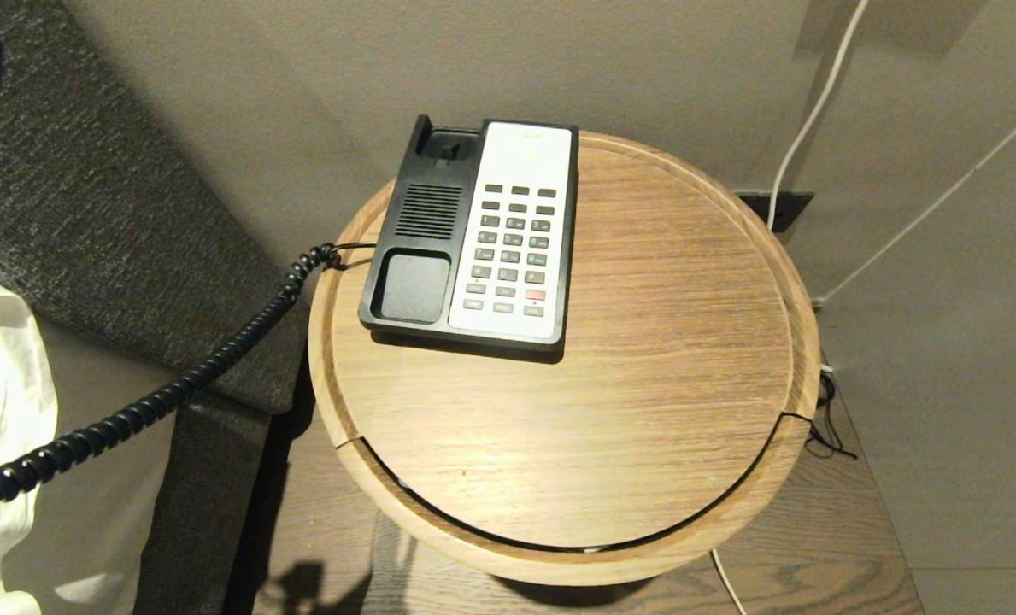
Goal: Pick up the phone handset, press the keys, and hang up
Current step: Dial the number
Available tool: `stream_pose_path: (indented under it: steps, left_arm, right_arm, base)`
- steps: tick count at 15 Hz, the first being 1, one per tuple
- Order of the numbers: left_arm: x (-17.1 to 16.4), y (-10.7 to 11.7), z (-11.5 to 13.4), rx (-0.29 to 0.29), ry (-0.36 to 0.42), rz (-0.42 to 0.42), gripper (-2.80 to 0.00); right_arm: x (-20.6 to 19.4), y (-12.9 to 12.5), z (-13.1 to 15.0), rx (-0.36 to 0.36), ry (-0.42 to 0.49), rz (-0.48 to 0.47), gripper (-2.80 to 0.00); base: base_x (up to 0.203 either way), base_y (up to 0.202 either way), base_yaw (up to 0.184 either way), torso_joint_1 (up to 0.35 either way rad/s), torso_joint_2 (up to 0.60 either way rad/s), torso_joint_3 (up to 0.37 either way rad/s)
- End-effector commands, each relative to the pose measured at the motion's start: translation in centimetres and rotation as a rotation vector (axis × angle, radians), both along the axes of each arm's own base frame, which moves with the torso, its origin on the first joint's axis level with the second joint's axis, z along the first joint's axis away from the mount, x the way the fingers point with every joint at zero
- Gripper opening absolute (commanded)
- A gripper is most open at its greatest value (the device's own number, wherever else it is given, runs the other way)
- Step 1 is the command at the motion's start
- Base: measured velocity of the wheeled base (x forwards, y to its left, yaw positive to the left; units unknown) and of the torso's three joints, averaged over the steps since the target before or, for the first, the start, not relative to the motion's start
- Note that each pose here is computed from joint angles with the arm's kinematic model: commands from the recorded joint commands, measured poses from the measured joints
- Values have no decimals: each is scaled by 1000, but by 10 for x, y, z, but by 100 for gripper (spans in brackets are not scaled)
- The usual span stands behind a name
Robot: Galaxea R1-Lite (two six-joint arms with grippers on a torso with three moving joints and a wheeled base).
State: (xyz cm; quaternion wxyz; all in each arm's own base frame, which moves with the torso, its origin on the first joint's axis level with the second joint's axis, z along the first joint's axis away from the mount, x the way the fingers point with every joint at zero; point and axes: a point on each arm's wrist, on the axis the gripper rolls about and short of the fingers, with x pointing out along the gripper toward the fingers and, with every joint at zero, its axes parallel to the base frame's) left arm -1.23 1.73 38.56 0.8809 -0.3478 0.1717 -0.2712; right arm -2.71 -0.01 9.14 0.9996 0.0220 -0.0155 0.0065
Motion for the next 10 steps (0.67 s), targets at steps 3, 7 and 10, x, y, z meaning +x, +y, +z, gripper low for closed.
stream_pose_path:
  steps: [3,7,10]
  left_arm:
    - [2,-2,-1,6,12,2,-280]
    - [2,-2,-1,8,12,-1,-280]
    - [5,-5,0,15,17,-1,-280]
  right_arm:
    - [-68,2,87,34,-109,110,-280]
    - [-117,4,154,114,-148,229,-280]
    - [-56,5,231,239,61,256,-280]
  base:
    - [0,0,0,0,0,0]
    - [0,0,0,0,0,0]
    - [0,0,0,0,0,0]
